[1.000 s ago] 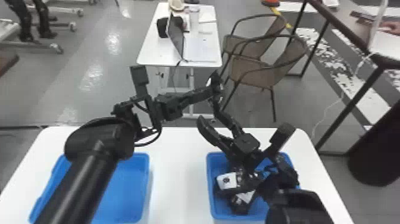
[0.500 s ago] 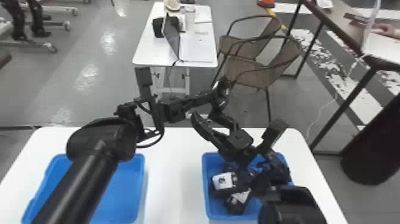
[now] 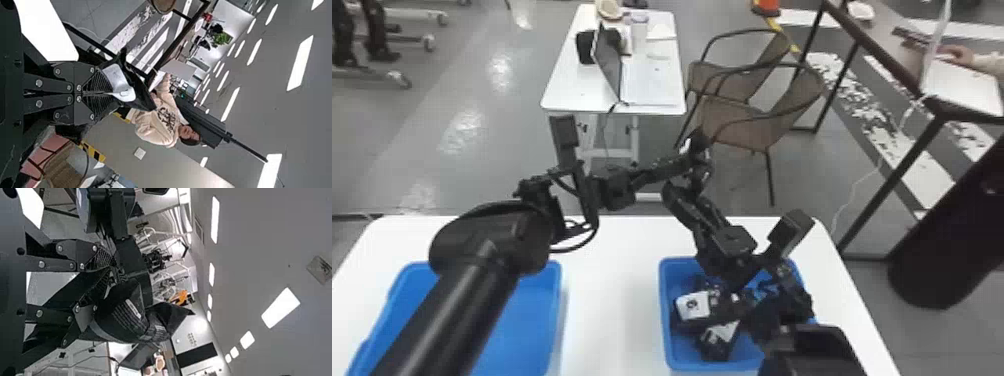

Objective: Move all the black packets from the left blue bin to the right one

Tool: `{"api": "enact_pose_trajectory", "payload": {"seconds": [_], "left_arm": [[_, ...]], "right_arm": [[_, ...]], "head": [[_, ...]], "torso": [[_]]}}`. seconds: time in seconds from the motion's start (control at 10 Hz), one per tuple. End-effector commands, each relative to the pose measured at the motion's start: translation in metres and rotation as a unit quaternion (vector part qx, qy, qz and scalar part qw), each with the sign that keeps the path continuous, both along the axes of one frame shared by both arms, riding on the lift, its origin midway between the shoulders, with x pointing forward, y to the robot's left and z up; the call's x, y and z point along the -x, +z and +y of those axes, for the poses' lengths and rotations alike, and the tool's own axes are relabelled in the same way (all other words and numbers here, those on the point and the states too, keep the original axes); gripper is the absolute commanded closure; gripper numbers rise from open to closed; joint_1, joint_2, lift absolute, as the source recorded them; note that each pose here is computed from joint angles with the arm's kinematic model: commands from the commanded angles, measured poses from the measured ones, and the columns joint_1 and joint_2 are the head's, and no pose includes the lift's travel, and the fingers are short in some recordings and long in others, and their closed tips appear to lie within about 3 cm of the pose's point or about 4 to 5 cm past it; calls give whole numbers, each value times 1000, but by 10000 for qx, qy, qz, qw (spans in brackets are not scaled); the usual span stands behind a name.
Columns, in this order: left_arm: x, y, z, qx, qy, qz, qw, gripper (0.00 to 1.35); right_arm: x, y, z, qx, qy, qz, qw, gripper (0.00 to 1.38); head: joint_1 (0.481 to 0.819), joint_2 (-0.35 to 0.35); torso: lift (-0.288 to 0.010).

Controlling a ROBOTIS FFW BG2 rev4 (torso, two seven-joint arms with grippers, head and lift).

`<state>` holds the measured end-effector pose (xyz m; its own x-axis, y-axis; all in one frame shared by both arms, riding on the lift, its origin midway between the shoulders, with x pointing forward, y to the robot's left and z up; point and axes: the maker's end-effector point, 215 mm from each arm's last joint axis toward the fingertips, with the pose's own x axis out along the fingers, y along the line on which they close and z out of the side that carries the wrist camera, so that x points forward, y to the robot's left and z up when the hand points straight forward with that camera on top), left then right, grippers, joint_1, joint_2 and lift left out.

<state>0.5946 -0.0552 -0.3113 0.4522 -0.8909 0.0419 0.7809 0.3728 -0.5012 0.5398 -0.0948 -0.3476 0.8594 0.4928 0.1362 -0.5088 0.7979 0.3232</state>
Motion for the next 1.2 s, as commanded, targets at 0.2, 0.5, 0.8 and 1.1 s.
{"api": "enact_pose_trajectory", "payload": {"seconds": [0.2,0.5,0.8,1.1], "left_arm": [[4,-3,-2,73,-17,78,9999,1213],[5,0,-4,149,-43,105,9998,1213],[8,0,-8,179,-87,132,9997,1213],[11,-2,-11,228,-122,198,9995,1210]], "right_arm": [[2,2,-13,-23,-120,-76,9999,1033],[3,0,-15,30,-161,-71,9998,1093],[4,-1,-26,-204,-453,4,9988,1277],[5,-9,-26,-360,-403,153,9984,1277]], "head": [[691,-153],[692,-159],[692,-169],[695,-178]], "torso": [[0],[0],[0],[0]]}}
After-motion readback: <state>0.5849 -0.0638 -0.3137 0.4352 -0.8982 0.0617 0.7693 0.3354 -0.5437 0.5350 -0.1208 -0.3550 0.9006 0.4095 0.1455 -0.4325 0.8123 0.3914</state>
